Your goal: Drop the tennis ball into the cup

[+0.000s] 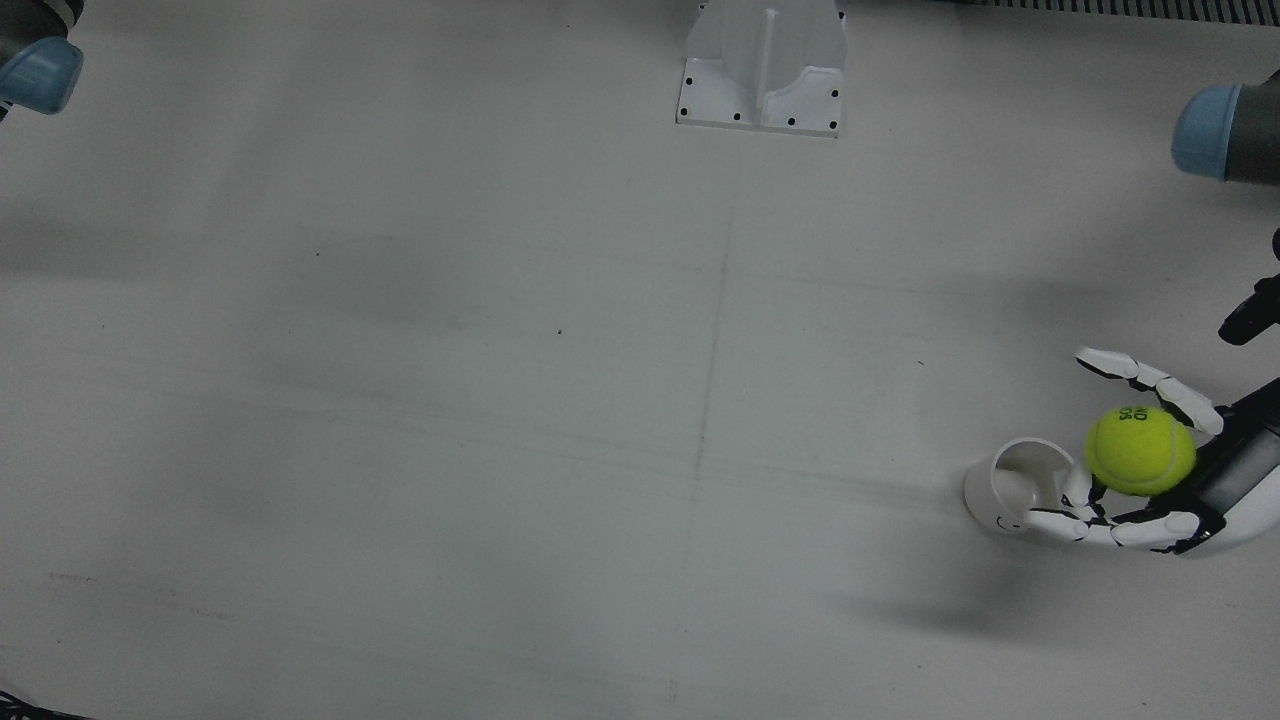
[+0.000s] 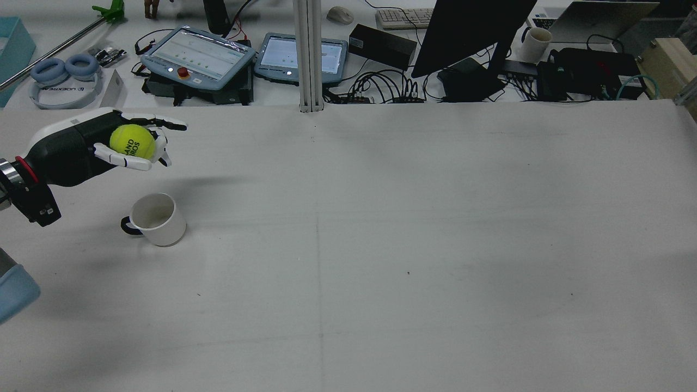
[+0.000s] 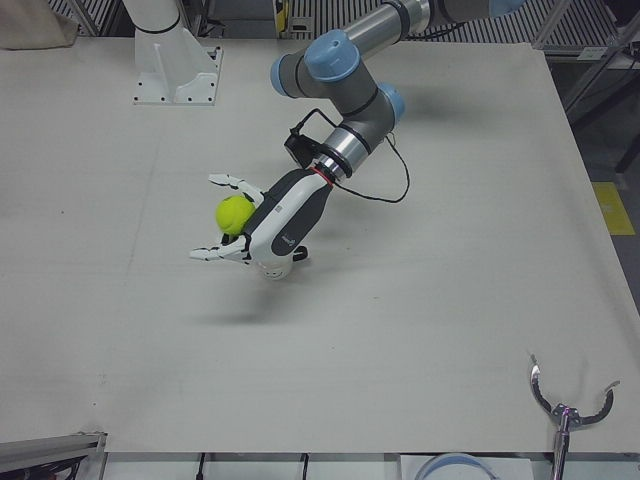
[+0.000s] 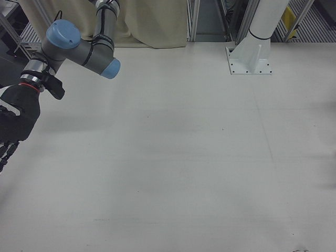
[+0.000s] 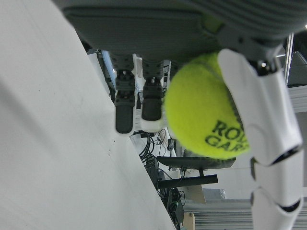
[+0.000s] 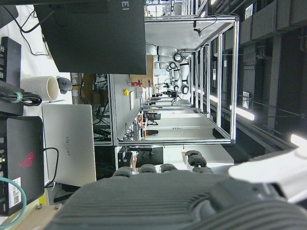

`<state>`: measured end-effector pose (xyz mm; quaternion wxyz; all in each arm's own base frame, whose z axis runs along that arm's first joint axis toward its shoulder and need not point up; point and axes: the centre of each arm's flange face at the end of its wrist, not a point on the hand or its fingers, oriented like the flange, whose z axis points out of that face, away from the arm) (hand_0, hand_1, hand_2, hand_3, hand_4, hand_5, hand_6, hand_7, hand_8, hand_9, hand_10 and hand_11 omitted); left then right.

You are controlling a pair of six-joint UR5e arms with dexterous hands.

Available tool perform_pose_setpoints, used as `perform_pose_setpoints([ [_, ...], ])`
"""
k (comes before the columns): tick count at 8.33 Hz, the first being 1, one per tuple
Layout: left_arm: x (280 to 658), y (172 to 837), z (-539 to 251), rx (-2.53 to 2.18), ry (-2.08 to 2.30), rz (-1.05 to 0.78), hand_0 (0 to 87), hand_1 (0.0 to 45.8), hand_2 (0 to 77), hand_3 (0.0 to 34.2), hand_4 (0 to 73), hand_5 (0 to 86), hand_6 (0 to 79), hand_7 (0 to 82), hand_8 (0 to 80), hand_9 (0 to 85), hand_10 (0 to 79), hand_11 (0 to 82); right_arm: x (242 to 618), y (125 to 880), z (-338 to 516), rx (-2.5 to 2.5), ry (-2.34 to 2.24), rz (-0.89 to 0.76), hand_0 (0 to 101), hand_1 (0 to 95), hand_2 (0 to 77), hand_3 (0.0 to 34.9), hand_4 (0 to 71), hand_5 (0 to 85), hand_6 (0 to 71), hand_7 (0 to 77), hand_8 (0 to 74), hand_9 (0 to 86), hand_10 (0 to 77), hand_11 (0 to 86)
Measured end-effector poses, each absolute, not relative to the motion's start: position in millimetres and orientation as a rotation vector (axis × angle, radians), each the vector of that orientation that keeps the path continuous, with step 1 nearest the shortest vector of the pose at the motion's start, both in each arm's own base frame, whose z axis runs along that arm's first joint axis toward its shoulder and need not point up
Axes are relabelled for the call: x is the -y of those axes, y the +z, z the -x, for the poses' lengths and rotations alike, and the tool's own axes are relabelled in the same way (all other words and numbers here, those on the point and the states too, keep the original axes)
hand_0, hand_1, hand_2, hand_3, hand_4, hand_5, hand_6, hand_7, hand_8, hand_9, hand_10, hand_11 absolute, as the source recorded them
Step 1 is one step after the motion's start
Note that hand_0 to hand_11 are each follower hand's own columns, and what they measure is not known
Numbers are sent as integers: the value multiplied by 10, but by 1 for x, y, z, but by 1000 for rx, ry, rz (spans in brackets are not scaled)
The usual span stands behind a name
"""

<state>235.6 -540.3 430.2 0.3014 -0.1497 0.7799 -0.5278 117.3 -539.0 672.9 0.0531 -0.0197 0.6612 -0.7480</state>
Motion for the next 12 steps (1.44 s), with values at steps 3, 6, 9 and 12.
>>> perform_pose_setpoints([
  [3, 541, 430, -235, -2088, -1418, 368, 432, 87, 175, 0, 196, 11, 415, 595, 191, 387, 11, 120, 539, 673, -117, -2010, -2274, 60, 0, 5, 5, 0, 0, 0, 0, 0, 0, 0, 0, 5],
  [6, 540, 426, -231, -2116, -1422, 353, 426, 142, 142, 0, 49, 5, 0, 273, 0, 16, 0, 0, 539, 673, -117, -2010, -2274, 60, 0, 5, 5, 0, 0, 0, 0, 0, 0, 0, 0, 5],
  [9, 540, 423, -230, -2125, -1420, 357, 414, 136, 147, 0, 33, 5, 0, 65, 0, 16, 0, 0, 539, 673, -117, -2009, -2274, 60, 0, 5, 5, 0, 0, 0, 0, 0, 0, 0, 0, 5],
  [12, 537, 413, -224, -2145, -1419, 375, 424, 153, 169, 0, 11, 5, 0, 104, 0, 16, 0, 0, 539, 673, -118, -2010, -2272, 61, 0, 5, 5, 0, 0, 0, 0, 0, 0, 0, 0, 5],
])
